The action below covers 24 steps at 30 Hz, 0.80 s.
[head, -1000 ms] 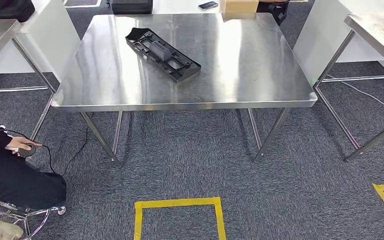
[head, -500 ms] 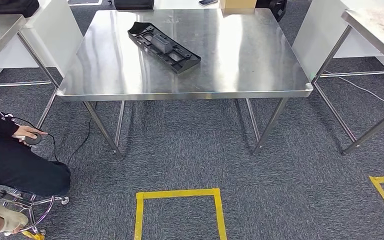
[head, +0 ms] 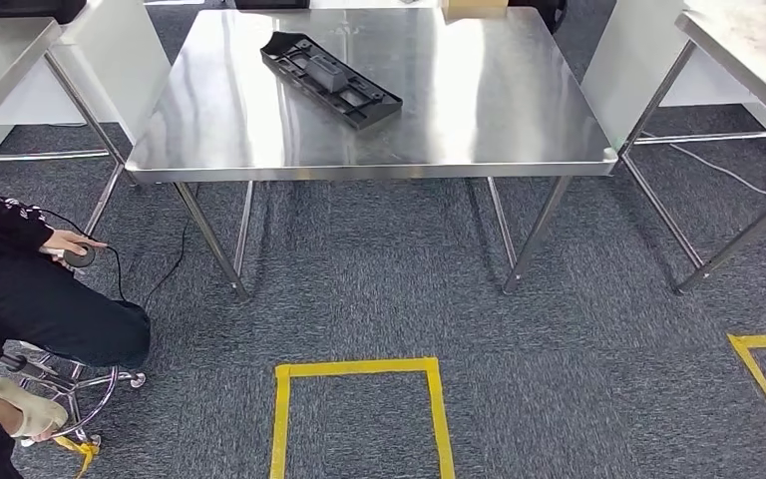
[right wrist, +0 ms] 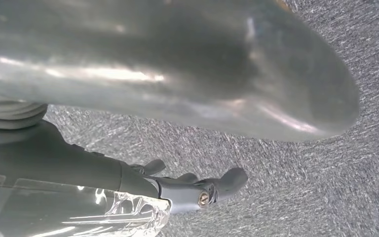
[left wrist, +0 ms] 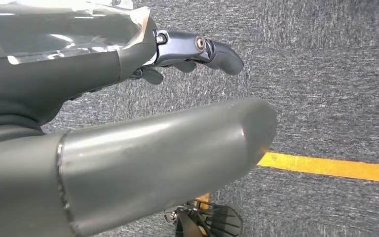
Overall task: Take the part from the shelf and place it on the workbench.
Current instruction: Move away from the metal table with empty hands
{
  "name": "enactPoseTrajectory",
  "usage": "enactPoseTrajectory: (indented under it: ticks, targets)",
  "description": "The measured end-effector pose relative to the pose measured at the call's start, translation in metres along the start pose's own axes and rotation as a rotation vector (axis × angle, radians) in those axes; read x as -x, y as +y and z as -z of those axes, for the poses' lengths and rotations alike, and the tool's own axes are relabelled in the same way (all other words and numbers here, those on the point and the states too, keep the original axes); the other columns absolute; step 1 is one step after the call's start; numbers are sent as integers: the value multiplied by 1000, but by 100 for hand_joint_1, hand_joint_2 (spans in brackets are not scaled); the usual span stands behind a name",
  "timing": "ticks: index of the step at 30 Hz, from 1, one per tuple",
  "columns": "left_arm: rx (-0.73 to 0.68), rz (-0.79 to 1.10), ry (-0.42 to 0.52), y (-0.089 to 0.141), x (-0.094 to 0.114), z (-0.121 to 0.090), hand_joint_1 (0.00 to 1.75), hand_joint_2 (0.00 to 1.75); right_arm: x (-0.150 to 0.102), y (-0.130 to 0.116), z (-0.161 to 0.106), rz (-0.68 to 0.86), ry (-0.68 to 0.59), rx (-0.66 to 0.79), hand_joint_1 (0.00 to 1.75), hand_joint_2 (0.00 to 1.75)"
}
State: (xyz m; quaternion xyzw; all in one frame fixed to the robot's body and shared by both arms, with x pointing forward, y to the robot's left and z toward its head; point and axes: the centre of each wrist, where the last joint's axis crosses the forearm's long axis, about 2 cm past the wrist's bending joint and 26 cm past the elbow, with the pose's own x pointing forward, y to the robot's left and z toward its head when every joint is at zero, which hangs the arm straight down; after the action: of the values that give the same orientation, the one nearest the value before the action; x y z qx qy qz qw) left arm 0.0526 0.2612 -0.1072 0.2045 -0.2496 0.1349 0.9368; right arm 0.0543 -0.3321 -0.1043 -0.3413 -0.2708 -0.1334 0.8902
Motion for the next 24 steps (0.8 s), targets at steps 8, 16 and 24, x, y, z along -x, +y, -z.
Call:
enactPoseTrajectory:
  ticks: [8, 16, 24]
  targets:
    - [2, 4, 0, 1, 1, 0, 0, 0, -1, 1, 0, 1, 2, 0, 0, 0]
    - [8, 7, -3, 0, 0, 0, 0, 0, -1, 1, 0, 12, -10, -26, 0, 0]
    - [9, 4, 11, -1, 0, -1, 0, 0, 0, 1, 0, 4, -17, -34, 0, 0]
